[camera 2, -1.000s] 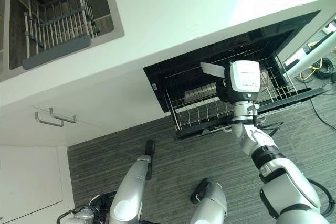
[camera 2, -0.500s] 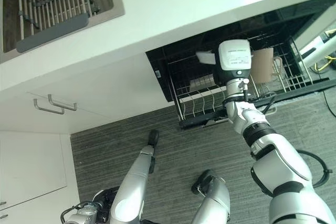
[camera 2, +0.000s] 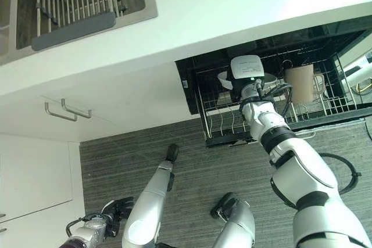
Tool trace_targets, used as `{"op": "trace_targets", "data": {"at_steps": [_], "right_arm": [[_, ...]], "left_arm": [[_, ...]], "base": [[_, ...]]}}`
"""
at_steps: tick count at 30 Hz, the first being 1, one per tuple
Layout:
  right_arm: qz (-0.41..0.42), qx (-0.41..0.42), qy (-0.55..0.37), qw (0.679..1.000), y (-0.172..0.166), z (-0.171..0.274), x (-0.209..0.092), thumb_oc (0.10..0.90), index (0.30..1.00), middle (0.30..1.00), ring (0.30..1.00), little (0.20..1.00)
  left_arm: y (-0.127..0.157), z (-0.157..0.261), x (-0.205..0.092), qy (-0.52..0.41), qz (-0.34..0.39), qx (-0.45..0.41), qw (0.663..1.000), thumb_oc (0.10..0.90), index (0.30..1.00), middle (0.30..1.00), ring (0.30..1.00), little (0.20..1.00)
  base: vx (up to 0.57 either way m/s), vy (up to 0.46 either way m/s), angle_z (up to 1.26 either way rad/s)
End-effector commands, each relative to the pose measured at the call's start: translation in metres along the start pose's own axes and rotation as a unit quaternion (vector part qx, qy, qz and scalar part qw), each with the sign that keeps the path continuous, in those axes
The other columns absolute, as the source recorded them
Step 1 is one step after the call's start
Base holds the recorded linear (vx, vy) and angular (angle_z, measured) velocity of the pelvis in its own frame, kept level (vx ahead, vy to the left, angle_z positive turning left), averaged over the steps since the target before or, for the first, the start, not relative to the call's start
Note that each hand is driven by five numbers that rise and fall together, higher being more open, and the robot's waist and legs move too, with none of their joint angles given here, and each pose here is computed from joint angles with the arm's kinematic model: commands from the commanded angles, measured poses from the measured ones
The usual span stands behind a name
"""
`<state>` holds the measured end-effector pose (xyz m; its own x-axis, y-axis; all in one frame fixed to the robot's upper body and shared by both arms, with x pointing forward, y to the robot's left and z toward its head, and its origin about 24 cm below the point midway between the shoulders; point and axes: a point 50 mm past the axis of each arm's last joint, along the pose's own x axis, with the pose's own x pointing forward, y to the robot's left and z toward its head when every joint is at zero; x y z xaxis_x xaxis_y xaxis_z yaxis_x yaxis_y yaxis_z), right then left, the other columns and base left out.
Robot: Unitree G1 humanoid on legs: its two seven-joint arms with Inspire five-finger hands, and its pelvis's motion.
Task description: Place the dishes in the dishwasher.
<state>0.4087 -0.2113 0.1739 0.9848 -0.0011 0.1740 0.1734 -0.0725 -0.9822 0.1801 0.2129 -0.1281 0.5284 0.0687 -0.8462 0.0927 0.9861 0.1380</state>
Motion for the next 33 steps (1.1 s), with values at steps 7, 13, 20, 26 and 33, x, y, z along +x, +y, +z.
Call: {"op": "trace_targets", "data": {"at_steps": [7,13,20,26,33], "right_arm": [[-0.043,0.041,0.102,0.993,-0.025,-0.022,0.007,0.800,0.900,0.900,0.900,0.900],[0.145,0.209,0.126,0.959,0.020,-0.022,-0.005,0.800,0.900,0.900,0.900,0.900],[0.035,0.314,0.153,0.936,0.002,-0.012,0.000,0.800,0.900,0.900,0.900,0.900],[0.019,0.333,0.123,0.935,-0.001,0.010,-0.008,0.800,0.900,0.900,0.900,0.900],[0.076,0.403,0.088,0.908,0.004,0.032,-0.026,0.800,0.900,0.900,0.900,0.900]], "left_arm": [[0.013,-0.021,-0.004,0.034,0.029,-0.009,0.999,0.800,0.900,0.900,0.900,0.900],[0.025,-0.009,-0.005,0.033,0.036,-0.009,0.999,0.800,0.900,0.900,0.900,0.900],[0.018,-0.019,-0.006,0.041,0.038,-0.020,0.998,0.800,0.900,0.900,0.900,0.900],[0.012,-0.027,-0.006,0.047,0.038,-0.047,0.997,0.800,0.900,0.900,0.900,0.900],[0.019,-0.034,-0.009,0.050,0.053,-0.063,0.995,0.800,0.900,0.900,0.900,0.900]], "base": [[0.00,0.000,0.03],[0.01,-0.010,0.00],[0.01,0.030,-0.04],[0.00,0.060,-0.13],[0.00,0.000,-0.14]]}}
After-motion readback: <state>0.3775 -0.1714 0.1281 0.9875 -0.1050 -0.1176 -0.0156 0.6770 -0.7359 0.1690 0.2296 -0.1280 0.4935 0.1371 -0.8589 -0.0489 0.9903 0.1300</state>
